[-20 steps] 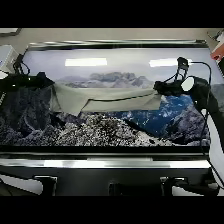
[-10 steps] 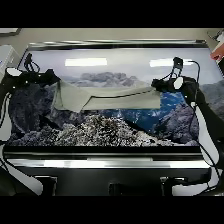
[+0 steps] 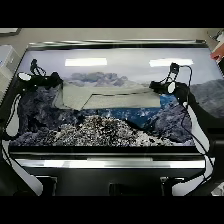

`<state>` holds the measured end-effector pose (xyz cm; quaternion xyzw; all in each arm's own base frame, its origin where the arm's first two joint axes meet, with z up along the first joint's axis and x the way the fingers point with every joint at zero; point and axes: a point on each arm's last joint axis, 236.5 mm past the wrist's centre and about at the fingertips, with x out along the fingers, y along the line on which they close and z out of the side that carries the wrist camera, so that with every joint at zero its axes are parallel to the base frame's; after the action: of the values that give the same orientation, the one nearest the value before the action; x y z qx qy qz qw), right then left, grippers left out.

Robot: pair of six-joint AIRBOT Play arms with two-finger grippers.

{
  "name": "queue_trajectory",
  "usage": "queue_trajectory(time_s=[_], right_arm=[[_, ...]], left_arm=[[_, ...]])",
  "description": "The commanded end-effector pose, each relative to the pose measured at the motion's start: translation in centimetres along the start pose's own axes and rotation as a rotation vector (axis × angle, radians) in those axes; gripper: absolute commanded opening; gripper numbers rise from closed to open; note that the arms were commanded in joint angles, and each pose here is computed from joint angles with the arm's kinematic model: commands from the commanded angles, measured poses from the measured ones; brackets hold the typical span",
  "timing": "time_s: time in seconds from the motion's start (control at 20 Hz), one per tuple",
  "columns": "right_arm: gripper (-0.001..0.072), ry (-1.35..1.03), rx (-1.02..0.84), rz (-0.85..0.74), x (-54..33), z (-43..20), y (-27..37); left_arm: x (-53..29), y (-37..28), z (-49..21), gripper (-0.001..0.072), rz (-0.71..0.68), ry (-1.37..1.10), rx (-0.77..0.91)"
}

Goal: Fold the clothes and pants, and hang the long-sleeved shirts on hangers.

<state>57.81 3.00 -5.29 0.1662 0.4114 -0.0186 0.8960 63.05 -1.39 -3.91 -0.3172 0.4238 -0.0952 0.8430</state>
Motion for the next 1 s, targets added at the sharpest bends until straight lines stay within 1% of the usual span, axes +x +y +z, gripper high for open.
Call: queue_trajectory(time_s=[0.0,0.05,0.1,0.15,0.25,0.3,0.4,0.45,0.5,0.55,0.6,0.7,0.95], right_arm=[[0.0325,0.028,0.059,-0.008,0.4,-0.5,-0.4],[0.0379,0.069,0.092,-0.011,-0.4,-0.7,-0.5],[0.0497,0.112,0.122,-0.012,-1.7,-0.6,-0.8],[0.0576,0.144,0.151,-0.007,-3.1,-0.1,-1.0],[0.0580,0.180,0.198,0.024,-6.1,1.6,-2.6],[0.0581,0.195,0.249,0.069,-6.9,2.2,-3.3],[0.0581,0.222,0.393,0.234,-7.4,3.1,-4.1],[0.0581,0.243,0.443,0.329,-7.4,3.1,-4.2],[0.0581,0.273,0.463,0.386,-7.0,2.5,-4.4],[0.0581,0.312,0.455,0.411,-6.3,1.3,-4.5],[0.0581,0.354,0.429,0.408,-5.5,-0.2,-4.9],[0.0597,0.397,0.413,0.413,-4.2,-1.9,-5.2],[0.0594,0.421,0.378,0.420,-2.8,-3.3,-4.9]], left_arm=[[0.5,0.0,0.0,0.0393,-0.008,0.014,0.006],[0.0,-0.6,-0.1,0.0567,-0.022,0.036,0.015],[-0.9,-1.4,-0.2,0.0573,-0.039,0.066,0.021],[-1.9,-2.2,-0.3,0.0573,-0.056,0.098,0.011],[-4.5,-3.5,-0.3,0.0573,-0.063,0.153,-0.014],[-5.9,-3.9,-0.5,0.0573,-0.041,0.175,-0.018],[-8.8,-3.8,-1.2,0.0573,0.063,0.212,0.010],[-10.1,-3.6,-1.5,0.0573,0.123,0.226,0.034],[-11.5,-3.7,-1.8,0.0577,0.175,0.237,0.059],[-12.6,-4.2,-2.1,0.0626,0.205,0.244,0.081],[-13.4,-4.8,-2.2,0.0636,0.214,0.245,0.101],[-14.1,-6.1,-2.6,0.0636,0.209,0.250,0.125],[-14.2,-7.7,-4.1,0.0636,0.200,0.292,0.141]])
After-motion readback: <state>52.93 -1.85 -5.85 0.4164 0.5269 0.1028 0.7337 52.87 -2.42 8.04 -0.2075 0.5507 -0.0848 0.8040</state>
